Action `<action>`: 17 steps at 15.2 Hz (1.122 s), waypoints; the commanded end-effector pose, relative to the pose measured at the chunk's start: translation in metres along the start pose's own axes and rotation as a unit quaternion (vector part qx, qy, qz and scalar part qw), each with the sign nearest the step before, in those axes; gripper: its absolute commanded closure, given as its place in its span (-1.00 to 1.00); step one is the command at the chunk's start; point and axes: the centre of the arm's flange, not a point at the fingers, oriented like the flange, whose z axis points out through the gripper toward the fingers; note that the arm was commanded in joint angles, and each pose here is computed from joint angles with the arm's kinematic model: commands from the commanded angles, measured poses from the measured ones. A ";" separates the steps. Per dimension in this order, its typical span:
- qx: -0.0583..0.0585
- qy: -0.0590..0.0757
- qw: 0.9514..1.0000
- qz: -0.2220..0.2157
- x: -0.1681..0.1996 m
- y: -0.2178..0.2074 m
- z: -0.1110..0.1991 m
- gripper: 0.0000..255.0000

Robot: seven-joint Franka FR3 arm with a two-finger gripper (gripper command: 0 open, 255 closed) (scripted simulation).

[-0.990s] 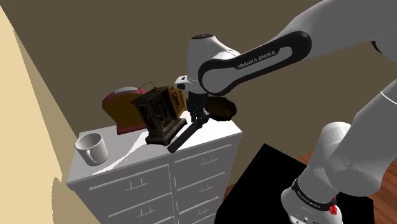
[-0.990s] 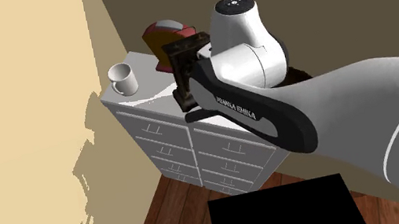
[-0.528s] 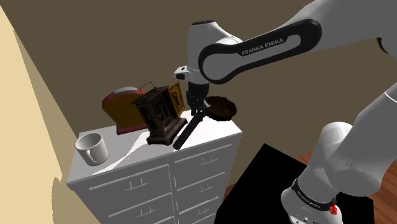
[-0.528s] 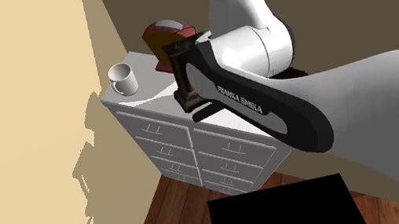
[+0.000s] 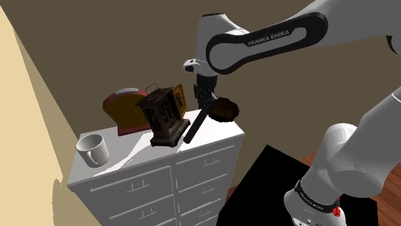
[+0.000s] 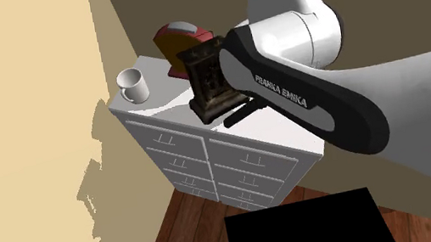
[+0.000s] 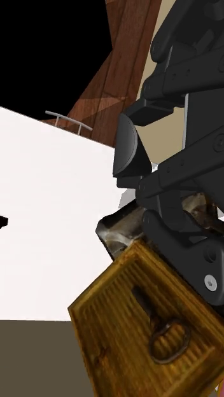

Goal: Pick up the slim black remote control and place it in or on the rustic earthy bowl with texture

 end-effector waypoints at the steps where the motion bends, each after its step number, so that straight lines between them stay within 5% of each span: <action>1: -0.001 0.000 1.000 0.000 -0.025 0.009 -0.003 1.00; 17: -0.001 0.000 1.000 0.000 -0.222 0.083 0.007 1.00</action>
